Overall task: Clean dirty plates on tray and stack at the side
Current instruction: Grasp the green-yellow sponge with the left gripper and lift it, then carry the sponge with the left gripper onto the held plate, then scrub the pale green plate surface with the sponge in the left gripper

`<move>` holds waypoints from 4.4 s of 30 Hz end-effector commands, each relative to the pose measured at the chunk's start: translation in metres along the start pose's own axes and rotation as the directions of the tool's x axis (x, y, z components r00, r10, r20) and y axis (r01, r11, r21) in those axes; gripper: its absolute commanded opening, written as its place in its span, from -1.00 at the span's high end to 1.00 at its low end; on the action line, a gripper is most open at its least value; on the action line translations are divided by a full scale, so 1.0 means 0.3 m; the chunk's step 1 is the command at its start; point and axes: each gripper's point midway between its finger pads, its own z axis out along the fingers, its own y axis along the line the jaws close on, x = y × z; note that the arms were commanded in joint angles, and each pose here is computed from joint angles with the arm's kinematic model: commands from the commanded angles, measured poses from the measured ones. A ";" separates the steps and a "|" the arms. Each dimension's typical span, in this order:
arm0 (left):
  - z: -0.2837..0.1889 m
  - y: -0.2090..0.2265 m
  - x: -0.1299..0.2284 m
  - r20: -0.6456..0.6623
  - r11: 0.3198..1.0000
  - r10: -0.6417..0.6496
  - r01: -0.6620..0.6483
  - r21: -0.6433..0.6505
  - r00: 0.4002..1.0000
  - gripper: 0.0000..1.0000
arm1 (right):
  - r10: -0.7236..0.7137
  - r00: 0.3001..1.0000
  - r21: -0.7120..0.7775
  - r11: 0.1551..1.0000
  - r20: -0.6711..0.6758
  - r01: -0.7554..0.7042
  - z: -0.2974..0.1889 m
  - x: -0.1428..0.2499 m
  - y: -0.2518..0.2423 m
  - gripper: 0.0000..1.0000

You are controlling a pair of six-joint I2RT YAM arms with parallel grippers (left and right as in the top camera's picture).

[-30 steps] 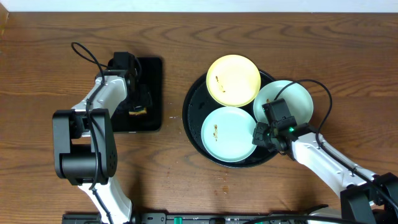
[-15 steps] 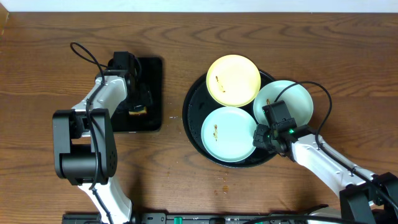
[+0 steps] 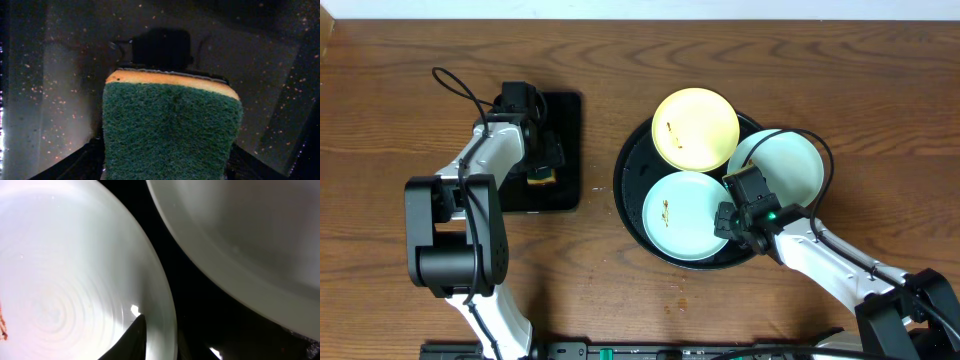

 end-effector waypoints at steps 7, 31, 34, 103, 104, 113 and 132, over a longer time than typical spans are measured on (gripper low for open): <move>0.039 -0.001 0.029 -0.020 0.994 0.106 -0.106 0.019 0.994 0.85 | -0.017 1.000 0.007 1.000 -0.021 0.017 0.017 0.025 0.000 0.88; -0.508 -0.003 -0.207 0.453 0.995 0.094 -0.101 -0.008 0.887 0.85 | -0.021 1.000 -0.003 1.000 -0.008 0.021 0.017 0.014 0.008 0.03; -0.506 -0.003 -0.206 0.451 0.995 0.094 -0.101 -0.008 0.888 0.85 | -0.021 1.000 -0.002 1.000 -0.008 0.021 0.017 0.014 0.008 0.00; -0.190 -0.765 0.465 0.090 0.622 0.738 -0.726 0.293 0.669 0.85 | -0.036 0.999 -0.005 0.999 -0.006 0.036 0.017 0.012 0.010 0.82; -0.188 -0.767 0.464 0.095 0.621 0.737 -0.726 0.293 0.669 0.85 | -0.036 0.999 -0.005 0.999 -0.006 0.036 0.017 0.012 0.010 0.86; -0.151 -0.746 0.473 0.096 0.627 0.736 -0.729 0.273 0.670 0.85 | -0.035 0.999 -0.004 0.999 -0.007 0.035 0.017 0.013 0.009 0.71; -0.113 -0.702 0.479 0.084 0.621 0.755 -0.750 0.226 0.651 0.85 | -0.035 0.999 -0.004 0.999 -0.006 0.035 0.017 0.012 0.009 0.98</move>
